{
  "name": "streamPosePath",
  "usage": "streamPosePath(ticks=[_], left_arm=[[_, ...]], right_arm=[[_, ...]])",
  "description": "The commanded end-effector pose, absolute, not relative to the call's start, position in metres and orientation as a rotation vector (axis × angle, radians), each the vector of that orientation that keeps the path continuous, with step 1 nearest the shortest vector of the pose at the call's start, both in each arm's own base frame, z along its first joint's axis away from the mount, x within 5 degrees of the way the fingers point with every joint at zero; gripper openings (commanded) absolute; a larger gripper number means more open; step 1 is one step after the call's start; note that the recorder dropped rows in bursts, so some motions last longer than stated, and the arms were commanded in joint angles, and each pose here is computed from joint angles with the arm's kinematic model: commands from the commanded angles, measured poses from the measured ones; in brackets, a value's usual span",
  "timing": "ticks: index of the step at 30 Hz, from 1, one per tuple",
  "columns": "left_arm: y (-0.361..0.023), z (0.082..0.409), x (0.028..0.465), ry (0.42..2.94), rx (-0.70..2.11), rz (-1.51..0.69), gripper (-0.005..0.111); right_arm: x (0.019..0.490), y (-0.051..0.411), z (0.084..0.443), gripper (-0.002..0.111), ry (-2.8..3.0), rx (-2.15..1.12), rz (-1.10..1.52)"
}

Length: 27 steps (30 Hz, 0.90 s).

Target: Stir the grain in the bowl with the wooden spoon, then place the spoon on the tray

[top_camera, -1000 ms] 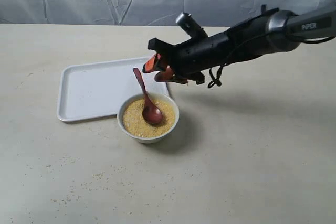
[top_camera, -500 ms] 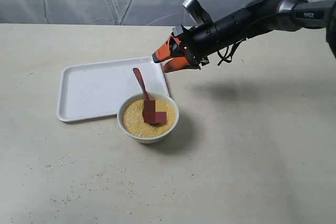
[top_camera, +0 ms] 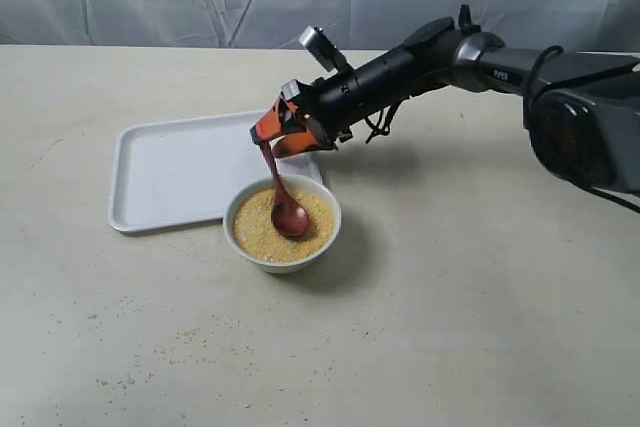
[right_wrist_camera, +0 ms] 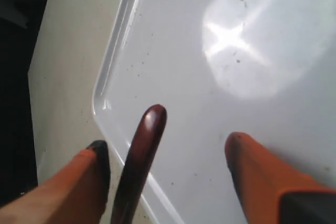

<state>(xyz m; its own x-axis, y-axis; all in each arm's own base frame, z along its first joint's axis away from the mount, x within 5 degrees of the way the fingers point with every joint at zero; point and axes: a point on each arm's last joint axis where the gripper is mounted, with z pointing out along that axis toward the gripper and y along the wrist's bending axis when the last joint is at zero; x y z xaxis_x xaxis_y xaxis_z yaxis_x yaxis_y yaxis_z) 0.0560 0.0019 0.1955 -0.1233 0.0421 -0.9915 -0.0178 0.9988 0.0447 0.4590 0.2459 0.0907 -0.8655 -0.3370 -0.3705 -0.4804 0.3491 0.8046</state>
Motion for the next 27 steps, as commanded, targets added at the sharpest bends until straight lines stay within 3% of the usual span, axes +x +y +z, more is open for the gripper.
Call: streamPosePath(ticks=[1, 4, 8, 14, 21, 25, 27], left_arm=[[0.002, 0.194, 0.056, 1.690, 0.013, 0.046, 0.000], [0.002, 0.194, 0.056, 1.690, 0.013, 0.046, 0.000], [0.002, 0.194, 0.056, 1.690, 0.013, 0.046, 0.000], [0.002, 0.194, 0.056, 1.690, 0.013, 0.046, 0.000], [0.002, 0.194, 0.056, 1.690, 0.013, 0.046, 0.000], [0.002, 0.194, 0.056, 1.690, 0.013, 0.046, 0.000], [0.002, 0.195, 0.056, 1.687, 0.013, 0.046, 0.000]], right_arm=[[0.455, 0.256, 0.094, 0.056, 2.449, -0.781, 1.561], [0.456, 0.260, 0.099, 0.038, 2.408, -0.722, 1.629], [0.461, 0.257, 0.109, -0.001, 2.351, -0.639, 1.698], [0.469, 0.243, 0.131, 0.000, 2.301, -0.596, 1.694], [0.458, 0.236, 0.197, -0.001, 2.155, -0.566, 1.748], [0.417, 0.213, 0.211, -0.001, 2.064, -0.390, 1.552], [0.377, 0.193, 0.213, -0.001, 2.078, -0.408, 1.130]])
